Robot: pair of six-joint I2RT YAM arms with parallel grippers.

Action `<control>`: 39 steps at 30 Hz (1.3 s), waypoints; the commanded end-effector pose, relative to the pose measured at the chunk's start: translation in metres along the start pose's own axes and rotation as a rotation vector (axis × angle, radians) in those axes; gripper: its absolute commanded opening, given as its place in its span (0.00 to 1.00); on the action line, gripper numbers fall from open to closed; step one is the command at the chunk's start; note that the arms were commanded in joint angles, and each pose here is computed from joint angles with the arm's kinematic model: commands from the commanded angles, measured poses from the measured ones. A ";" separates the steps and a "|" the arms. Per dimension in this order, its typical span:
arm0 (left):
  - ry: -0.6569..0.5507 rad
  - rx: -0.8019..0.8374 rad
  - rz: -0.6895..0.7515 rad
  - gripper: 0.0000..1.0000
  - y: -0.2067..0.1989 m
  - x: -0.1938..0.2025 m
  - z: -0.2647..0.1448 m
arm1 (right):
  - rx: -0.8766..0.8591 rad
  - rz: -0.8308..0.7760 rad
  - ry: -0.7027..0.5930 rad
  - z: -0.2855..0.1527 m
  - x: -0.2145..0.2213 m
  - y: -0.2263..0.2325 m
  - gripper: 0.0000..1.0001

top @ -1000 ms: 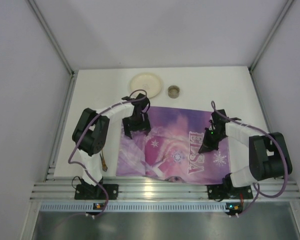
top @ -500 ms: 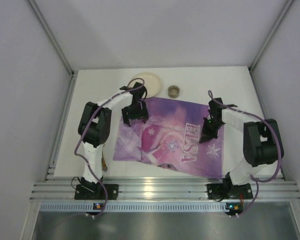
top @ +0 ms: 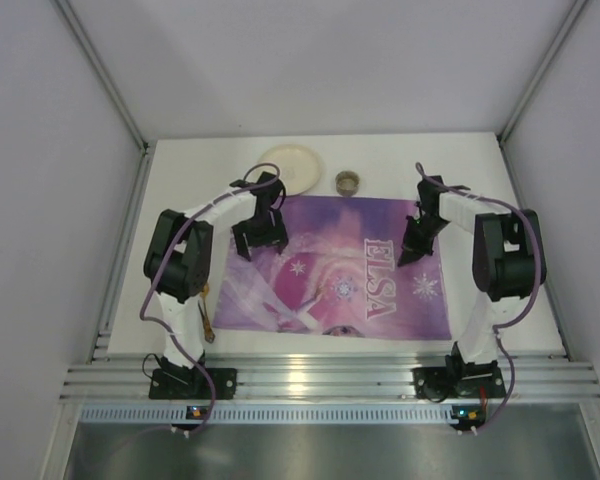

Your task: Set the dinner table for one person

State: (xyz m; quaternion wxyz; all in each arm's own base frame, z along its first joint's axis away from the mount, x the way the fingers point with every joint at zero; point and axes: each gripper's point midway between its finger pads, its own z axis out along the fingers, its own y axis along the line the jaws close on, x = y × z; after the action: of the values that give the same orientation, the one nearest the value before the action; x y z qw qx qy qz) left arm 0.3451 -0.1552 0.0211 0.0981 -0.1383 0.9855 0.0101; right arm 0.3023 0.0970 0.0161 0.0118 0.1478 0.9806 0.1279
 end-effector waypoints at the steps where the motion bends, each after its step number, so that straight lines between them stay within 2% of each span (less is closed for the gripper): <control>1: -0.048 -0.083 0.009 0.89 0.028 -0.002 -0.023 | 0.041 0.044 -0.025 0.009 -0.027 -0.023 0.00; 5: -0.092 -0.109 0.045 0.89 0.036 -0.010 -0.039 | 0.028 0.060 -0.055 0.004 -0.043 -0.022 0.00; 10: -0.087 -0.119 0.046 0.89 0.039 -0.010 -0.045 | 0.001 0.044 -0.089 -0.009 -0.050 -0.014 0.00; 13: -0.094 -0.102 0.023 0.89 0.038 -0.009 -0.054 | -0.037 0.043 -0.089 -0.018 -0.050 -0.006 0.00; 17: -0.170 -0.064 -0.001 0.89 0.032 -0.026 -0.083 | -0.163 0.060 -0.094 -0.050 -0.033 0.020 0.01; 18: -0.184 -0.055 -0.003 0.89 0.030 -0.030 -0.088 | -0.175 0.068 -0.104 -0.058 -0.029 0.024 0.05; 21: -0.265 0.007 -0.019 0.90 0.018 -0.051 -0.114 | -0.211 0.032 -0.163 -0.093 -0.016 0.038 0.32; 22: -0.301 0.029 -0.025 0.91 0.013 -0.060 -0.123 | -0.230 0.010 -0.197 -0.108 -0.009 0.044 0.49; 25: -0.405 0.096 -0.044 0.92 0.004 -0.086 -0.139 | -0.237 -0.016 -0.238 -0.134 0.010 0.043 0.71; 30: -0.574 0.218 -0.065 0.93 -0.011 -0.147 -0.145 | -0.222 -0.043 -0.287 -0.157 0.036 0.032 0.75; 34: -0.530 0.282 -0.124 0.92 -0.013 -0.190 -0.125 | -0.225 -0.027 -0.322 -0.165 0.051 0.025 0.77; 35: -0.475 0.298 -0.130 0.91 -0.018 -0.194 -0.102 | -0.227 -0.023 -0.324 -0.166 0.053 0.025 0.77; 38: -0.461 0.406 -0.161 0.90 -0.028 -0.220 -0.090 | -0.216 -0.010 -0.334 -0.169 0.060 0.020 0.77; 39: -0.434 0.406 -0.169 0.89 -0.030 -0.224 -0.070 | -0.207 -0.006 -0.338 -0.171 0.061 0.018 0.77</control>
State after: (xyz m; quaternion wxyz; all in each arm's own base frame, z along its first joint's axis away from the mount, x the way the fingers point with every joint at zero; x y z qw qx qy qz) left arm 0.5228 -0.1159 0.1433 0.3344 -0.1927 0.9168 -0.1024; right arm 0.2488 0.0929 0.1791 0.1841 0.1551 0.9472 0.2116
